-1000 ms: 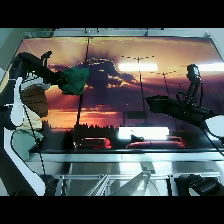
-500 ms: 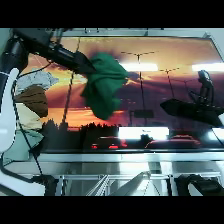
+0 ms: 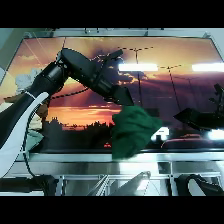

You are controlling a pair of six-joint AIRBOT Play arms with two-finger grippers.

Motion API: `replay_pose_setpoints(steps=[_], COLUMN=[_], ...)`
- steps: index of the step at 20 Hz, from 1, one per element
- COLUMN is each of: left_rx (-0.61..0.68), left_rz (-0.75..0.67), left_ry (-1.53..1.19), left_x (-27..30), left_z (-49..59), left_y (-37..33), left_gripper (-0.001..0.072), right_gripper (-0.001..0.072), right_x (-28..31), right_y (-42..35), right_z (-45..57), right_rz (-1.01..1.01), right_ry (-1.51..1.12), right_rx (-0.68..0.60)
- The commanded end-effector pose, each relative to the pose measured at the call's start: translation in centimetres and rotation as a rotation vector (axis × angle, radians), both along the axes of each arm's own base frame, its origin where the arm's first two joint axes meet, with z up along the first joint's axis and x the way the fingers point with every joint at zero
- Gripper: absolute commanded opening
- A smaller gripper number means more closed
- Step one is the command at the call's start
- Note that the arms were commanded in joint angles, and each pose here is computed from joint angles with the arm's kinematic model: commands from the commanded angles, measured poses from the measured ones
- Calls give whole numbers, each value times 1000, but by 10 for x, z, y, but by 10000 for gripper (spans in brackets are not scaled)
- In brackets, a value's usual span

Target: Fold the shirts.

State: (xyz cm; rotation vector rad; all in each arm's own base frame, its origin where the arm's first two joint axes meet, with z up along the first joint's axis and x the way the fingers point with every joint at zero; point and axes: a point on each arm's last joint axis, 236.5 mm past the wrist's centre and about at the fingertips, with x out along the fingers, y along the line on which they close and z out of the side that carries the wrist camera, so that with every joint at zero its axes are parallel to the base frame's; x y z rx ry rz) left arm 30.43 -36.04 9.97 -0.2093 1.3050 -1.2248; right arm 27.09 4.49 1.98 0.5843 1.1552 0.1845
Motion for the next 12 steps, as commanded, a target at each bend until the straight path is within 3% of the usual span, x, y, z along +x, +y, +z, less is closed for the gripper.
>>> replay_pose_setpoints(steps=[1,4,8,10,12], left_rx=[22,62,128,153,97], left_rz=[82,187,348,369,365], left_ry=[67,190,338,397,462], left_x=[23,30,-7,-32,-43], left_z=[13,2,-97,-147,-170], left_y=[42,99,132,139,130], left_gripper=[710,710,708,691,691], right_gripper=[509,510,511,510,511], right_x=[-6,-13,-11,-1,2], right_y=[2,13,10,4,1], right_z=[-8,-24,-63,-84,-104], right_rz=[17,55,28,-9,-31], right_ry=[48,117,214,243,290], right_rx=[15,36,52,49,57])
